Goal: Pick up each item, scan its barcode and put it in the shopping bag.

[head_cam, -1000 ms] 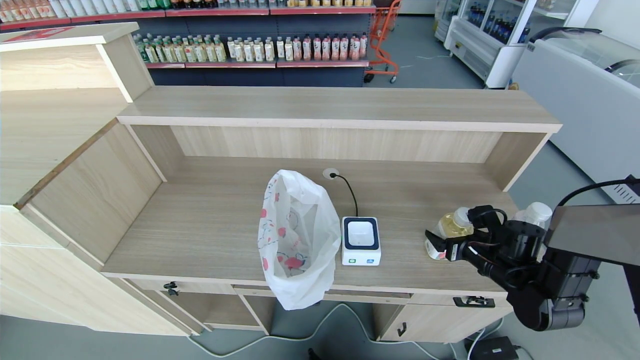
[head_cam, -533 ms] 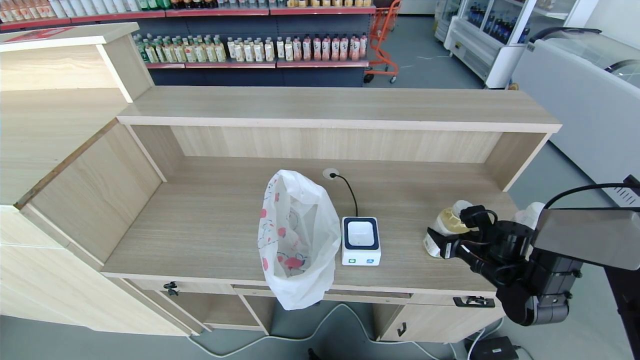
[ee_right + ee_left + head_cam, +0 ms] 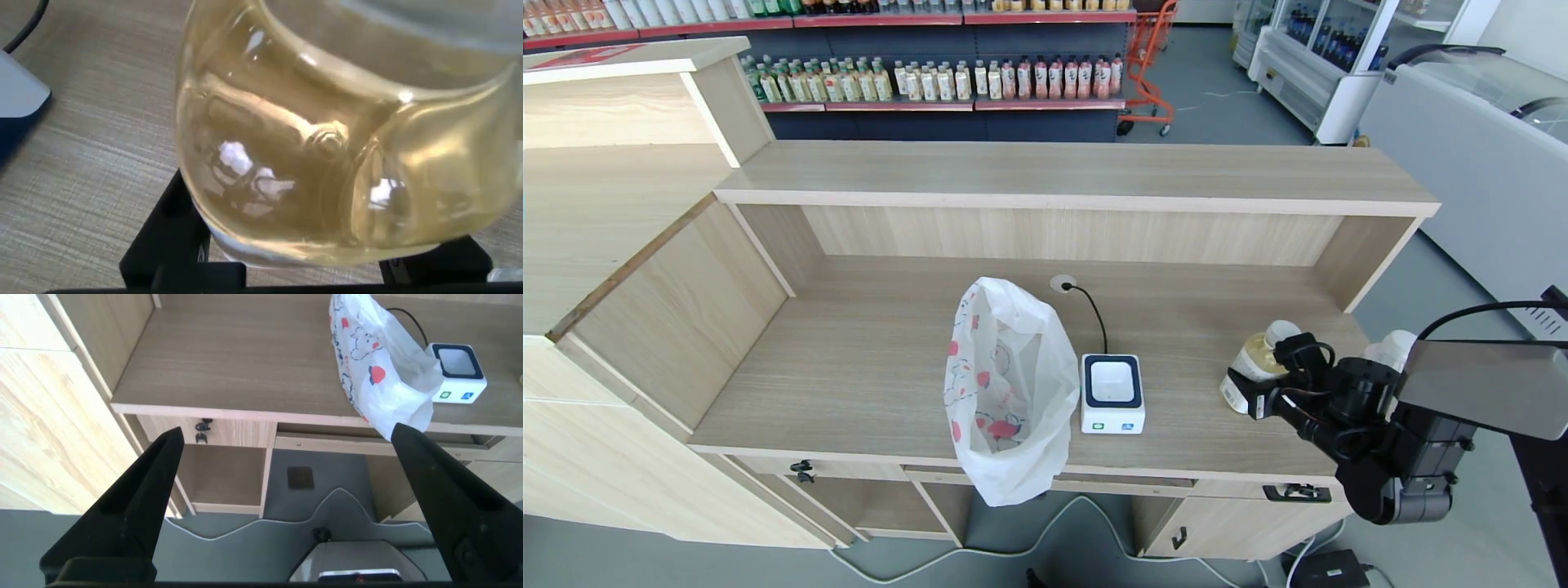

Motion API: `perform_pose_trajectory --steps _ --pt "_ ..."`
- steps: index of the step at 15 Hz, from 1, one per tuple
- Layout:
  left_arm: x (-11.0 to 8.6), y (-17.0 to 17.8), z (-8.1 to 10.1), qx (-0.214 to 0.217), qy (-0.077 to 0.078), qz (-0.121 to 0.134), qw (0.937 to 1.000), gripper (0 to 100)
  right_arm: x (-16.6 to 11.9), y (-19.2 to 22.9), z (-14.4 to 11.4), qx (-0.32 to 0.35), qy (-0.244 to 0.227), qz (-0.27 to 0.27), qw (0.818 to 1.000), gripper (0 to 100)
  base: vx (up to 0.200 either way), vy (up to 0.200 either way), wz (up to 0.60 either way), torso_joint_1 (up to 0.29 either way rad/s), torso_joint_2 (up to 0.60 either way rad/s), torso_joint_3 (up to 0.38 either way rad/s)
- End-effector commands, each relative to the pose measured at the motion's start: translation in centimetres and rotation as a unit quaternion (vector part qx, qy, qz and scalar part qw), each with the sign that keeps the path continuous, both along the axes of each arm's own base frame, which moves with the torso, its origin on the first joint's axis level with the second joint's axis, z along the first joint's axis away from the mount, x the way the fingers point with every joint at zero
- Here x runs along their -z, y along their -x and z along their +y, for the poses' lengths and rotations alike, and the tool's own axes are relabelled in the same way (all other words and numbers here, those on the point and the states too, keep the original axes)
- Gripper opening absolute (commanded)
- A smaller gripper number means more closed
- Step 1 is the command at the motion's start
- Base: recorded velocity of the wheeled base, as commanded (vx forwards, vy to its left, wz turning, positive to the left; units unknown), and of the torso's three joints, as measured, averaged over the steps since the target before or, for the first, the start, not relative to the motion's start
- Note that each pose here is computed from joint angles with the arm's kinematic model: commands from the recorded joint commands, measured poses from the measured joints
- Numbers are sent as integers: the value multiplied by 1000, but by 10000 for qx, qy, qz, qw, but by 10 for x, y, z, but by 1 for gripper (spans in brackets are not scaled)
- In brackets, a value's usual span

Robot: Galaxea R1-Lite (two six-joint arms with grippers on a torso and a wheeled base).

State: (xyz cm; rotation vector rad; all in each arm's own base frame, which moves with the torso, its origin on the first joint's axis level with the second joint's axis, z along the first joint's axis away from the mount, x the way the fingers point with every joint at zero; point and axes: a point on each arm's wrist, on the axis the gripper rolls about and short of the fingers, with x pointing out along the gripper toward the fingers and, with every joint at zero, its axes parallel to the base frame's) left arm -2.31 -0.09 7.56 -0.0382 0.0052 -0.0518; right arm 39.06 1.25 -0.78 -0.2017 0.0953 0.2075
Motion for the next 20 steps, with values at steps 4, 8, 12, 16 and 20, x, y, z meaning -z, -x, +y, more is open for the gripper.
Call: perform_pose_trajectory --steps 4,8,12,16,20 --pt "0 0 0 1 1 2 10000 100 -59 -2 1 -182 -555 -572 9967 0 0 0 0 0 0 0" --pt "0 0 0 1 1 2 10000 100 -158 27 5 -1092 -1554 -487 9806 0 0 0 0 0 0 0" --pt "0 0 0 1 1 2 10000 100 -253 103 36 -3013 -3012 173 9045 0 0 0 0 0 0 0" --pt "0 0 0 1 1 2 10000 100 -278 164 53 -4517 -3201 853 8284 0 0 0 0 0 0 0" --pt "0 0 0 1 1 2 10000 100 -287 208 74 -5321 -3290 1289 7694 0 0 0 0 0 0 0"
